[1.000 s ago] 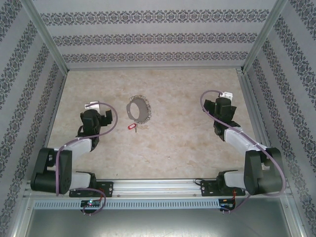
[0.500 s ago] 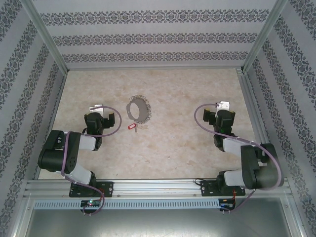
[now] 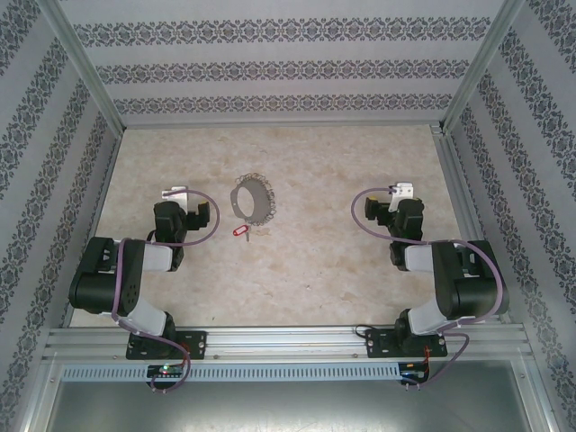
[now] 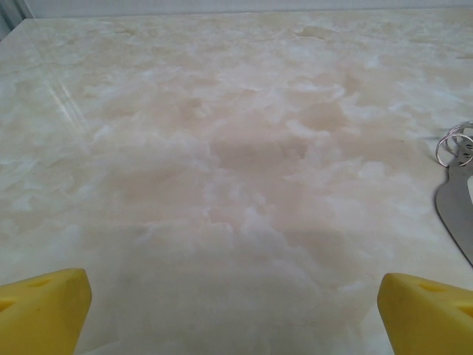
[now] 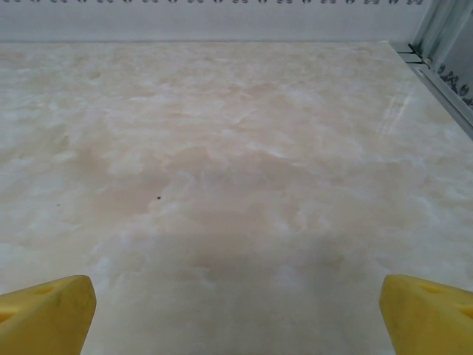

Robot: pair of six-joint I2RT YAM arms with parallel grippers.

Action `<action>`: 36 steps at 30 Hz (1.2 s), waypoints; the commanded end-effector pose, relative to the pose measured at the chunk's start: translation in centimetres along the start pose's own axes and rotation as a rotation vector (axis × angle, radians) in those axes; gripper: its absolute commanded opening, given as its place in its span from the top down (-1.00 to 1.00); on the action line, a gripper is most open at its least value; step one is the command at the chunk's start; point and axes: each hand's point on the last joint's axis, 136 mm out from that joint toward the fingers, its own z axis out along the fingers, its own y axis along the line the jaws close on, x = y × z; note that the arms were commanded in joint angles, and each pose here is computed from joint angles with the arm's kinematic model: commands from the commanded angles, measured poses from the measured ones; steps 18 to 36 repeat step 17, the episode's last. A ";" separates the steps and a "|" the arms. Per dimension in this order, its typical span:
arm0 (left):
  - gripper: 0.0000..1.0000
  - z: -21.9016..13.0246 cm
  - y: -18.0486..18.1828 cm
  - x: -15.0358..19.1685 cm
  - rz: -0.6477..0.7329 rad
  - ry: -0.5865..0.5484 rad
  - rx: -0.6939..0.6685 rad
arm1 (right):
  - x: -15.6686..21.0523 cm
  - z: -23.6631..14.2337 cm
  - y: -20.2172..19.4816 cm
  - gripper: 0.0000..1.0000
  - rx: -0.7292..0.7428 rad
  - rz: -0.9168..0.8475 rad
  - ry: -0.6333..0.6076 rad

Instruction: Put the keys on the keyring

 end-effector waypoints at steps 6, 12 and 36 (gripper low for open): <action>-0.99 0.3 0.1 -0.9 0.005 -0.024 0.010 | -1.8 0.1 0.2 -0.96 0.003 -0.001 -0.055; -0.99 0.4 0.1 -0.8 0.003 -0.020 0.011 | -1.7 0.3 0.1 -0.96 -0.011 0.011 -0.045; -0.99 0.4 0.1 -0.8 0.005 -0.020 0.012 | -1.7 0.2 0.1 -0.96 -0.013 0.009 -0.049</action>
